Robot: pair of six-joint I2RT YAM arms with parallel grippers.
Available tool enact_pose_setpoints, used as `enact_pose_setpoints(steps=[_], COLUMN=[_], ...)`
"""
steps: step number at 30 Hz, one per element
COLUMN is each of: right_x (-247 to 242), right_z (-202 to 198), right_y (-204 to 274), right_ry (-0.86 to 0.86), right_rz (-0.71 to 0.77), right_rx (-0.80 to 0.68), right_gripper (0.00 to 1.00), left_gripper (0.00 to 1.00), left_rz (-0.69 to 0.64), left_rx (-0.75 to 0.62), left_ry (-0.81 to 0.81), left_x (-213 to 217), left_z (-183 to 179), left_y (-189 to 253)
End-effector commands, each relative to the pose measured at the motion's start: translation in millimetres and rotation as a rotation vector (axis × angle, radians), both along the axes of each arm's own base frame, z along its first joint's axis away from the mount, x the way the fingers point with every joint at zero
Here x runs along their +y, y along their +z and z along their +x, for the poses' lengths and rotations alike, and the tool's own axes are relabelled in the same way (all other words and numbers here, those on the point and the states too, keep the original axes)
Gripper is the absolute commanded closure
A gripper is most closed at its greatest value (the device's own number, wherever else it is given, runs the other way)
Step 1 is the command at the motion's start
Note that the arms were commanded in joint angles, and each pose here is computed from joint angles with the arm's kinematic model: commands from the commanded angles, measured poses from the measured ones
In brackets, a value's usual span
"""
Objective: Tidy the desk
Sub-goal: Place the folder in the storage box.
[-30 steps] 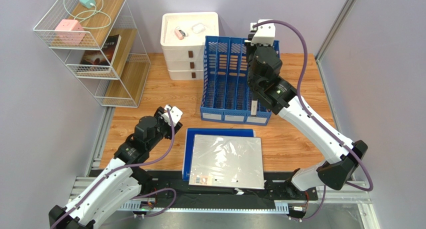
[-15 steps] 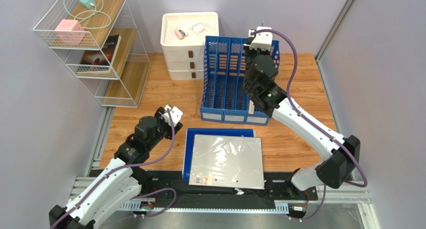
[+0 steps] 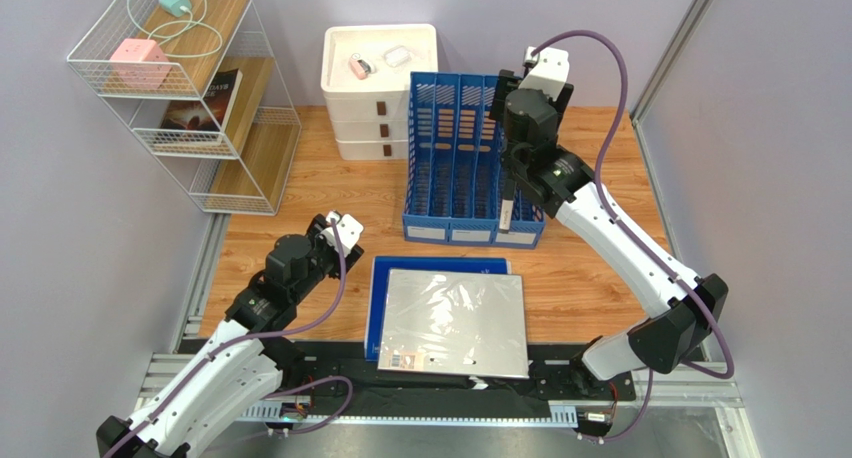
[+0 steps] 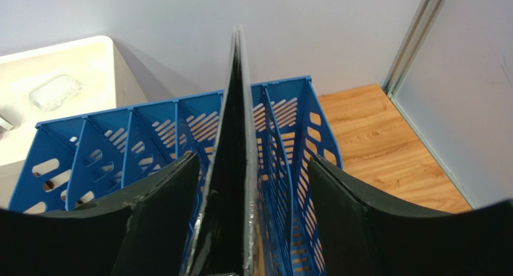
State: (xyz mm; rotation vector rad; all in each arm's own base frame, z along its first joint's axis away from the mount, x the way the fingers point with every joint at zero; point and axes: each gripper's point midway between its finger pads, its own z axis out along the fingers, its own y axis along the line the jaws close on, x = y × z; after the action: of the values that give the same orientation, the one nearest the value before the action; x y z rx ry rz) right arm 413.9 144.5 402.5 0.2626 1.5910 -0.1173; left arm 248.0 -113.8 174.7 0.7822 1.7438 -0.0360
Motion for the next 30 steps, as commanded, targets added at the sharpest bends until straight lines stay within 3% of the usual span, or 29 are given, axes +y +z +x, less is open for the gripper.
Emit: enact_pose_setpoints(steps=[1,6,15,20,21,22,23,25,27,30], right_x=[3,6,7,5,8,10,9,15,18,22], right_z=[2,-4,-42,-41,-37,-35,-34,-26,-19,-12], right_y=[-14,-34,-30,-41,-45,-44,-46,-45,-55,-62], right_ry=[0.005,0.008,0.036,0.020,0.023,0.023,0.012,0.005,-0.009,-0.024], right_rz=[0.051,0.039,0.048,0.019,0.005,-0.001,-0.017,-0.036,-0.078,-0.104], right_rx=[0.086,0.173,0.160,0.175,0.186,0.187,0.197,0.209,0.250,0.279], right_gripper=[0.33,0.35,0.30,0.45,0.50,0.63,0.67,0.64,0.55,0.55], left_gripper=[0.32,0.32,0.32,0.32,0.32,0.32,0.32,0.32,0.32,0.32], left_rz=[-0.020,-0.023,-0.020,-0.022,-0.022,-0.021,-0.020,-0.022,-0.024,-0.025], left_rx=[-0.030,-0.037,-0.033,-0.036,-0.034,-0.035,-0.033,-0.036,-0.038,-0.041], left_ry=[-0.005,-0.007,-0.012,-0.013,-0.013,-0.012,-0.011,-0.011,-0.009,-0.015], left_x=[-1,-1,-2,-2,-2,-2,-1,-1,-1,-1], left_z=[2,1,2,1,1,1,1,1,0,-1], left_y=[7,8,8,9,8,8,8,8,9,10])
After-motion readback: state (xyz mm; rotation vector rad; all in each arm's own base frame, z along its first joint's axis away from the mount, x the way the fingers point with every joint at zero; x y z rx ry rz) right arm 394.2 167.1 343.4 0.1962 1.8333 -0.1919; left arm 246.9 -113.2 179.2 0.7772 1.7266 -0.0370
